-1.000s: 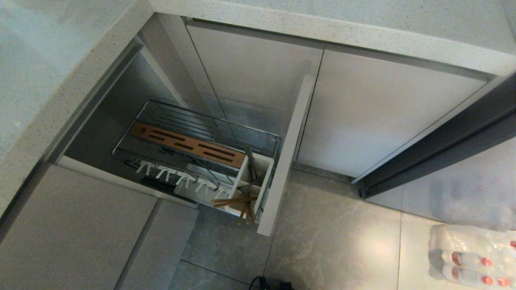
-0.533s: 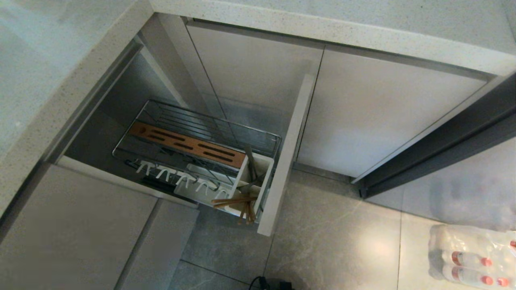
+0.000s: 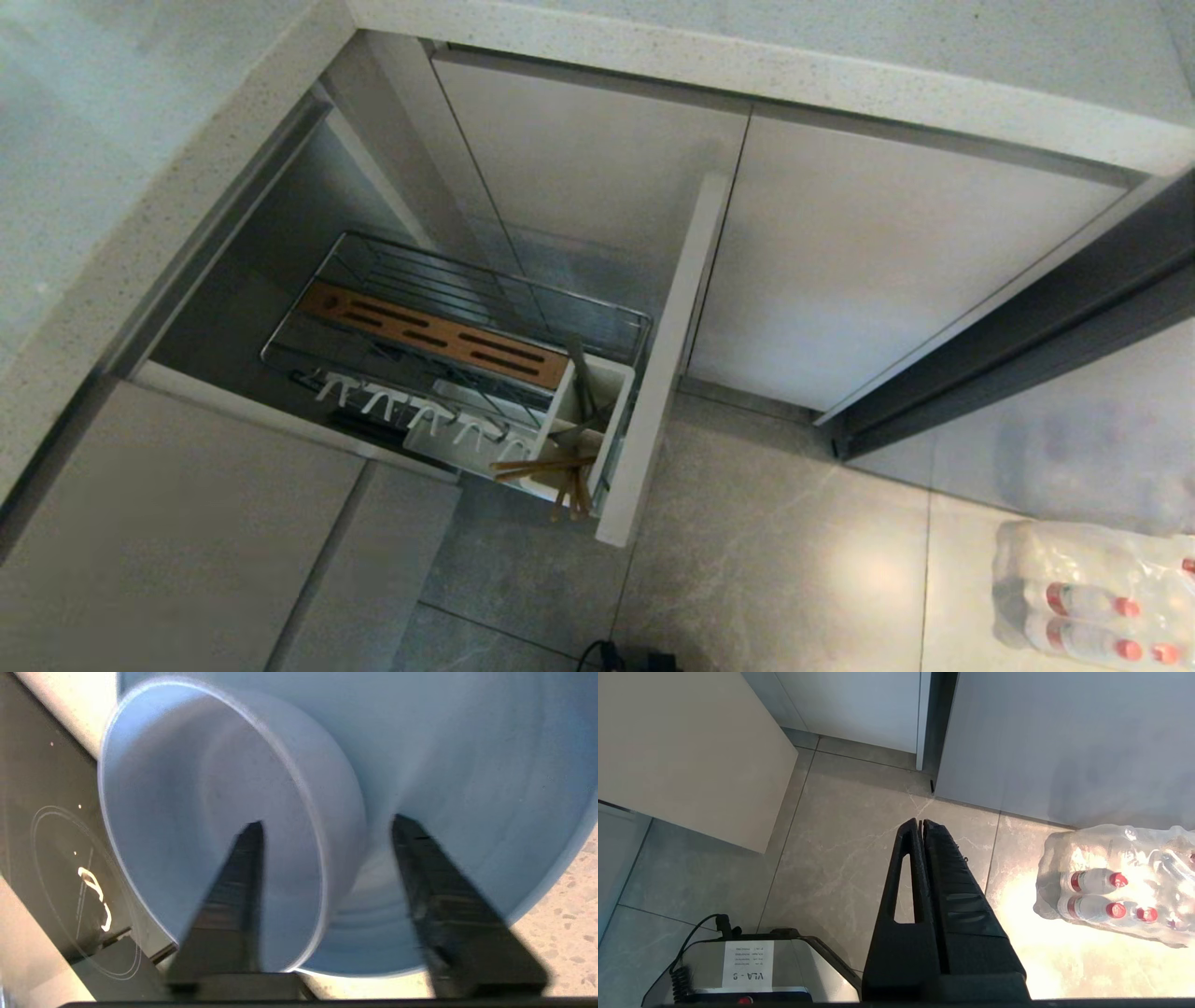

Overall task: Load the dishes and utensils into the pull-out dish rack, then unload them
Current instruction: Take the bowl out of the cupboard, then take the spoon out of the cupboard

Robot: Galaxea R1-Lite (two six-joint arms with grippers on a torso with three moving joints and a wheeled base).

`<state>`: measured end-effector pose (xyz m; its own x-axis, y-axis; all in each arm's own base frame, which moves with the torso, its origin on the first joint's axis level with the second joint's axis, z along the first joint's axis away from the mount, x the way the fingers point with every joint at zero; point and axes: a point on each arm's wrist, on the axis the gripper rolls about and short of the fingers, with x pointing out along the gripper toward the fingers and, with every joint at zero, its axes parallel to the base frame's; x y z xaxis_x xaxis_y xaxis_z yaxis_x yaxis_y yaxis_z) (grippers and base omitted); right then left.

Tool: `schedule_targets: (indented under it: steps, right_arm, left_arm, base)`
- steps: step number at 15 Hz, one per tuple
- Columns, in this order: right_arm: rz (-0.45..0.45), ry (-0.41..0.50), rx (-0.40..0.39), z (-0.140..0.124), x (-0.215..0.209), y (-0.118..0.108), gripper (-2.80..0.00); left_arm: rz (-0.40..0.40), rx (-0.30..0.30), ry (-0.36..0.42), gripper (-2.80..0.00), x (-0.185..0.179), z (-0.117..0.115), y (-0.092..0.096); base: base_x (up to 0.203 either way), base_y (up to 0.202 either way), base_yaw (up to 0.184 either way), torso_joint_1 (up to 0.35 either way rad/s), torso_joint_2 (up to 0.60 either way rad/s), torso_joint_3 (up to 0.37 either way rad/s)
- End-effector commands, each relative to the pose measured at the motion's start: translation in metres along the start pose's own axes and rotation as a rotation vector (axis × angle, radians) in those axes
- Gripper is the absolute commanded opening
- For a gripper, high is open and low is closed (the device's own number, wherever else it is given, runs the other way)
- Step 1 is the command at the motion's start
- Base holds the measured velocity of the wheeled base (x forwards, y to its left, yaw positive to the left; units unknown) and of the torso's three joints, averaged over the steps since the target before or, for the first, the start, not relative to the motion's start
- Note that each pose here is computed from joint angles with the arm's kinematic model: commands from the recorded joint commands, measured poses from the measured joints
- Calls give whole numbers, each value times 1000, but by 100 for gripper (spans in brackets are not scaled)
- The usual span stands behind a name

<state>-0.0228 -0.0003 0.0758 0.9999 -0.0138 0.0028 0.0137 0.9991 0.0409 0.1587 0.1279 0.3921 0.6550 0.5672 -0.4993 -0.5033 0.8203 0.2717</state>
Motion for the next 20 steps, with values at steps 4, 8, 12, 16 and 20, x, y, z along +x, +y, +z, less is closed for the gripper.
schedule_targets:
  steps: [4,8,12,16,20]
  right_arm:
    - [-1,1,1,0,0,0,-280]
    - [0,1,1,0,0,0,-280]
    - [0,1,1,0,0,0,-280]
    - [0,1,1,0,0,0,-280]
    - [0,1,1,0,0,0,-280]
  left_arm:
    - [11,-17,-46,0,-17,0,0]
    - [49,-57,-193,0,-60,0,1]
    - [89,-76,-362,-280,-117,-12,0]
    - [86,-119,-544,-280,-168,-26,-4]
    - [-70,-246,-795,-280,-208,-33,-4]
  base:
    - [0,0,0,0,0,0]
    - [0,0,0,0,0,0]
    - [0,0,0,0,0,0]
    - [0,0,0,0,0,0]
    - [0,0,0,0,0,0]
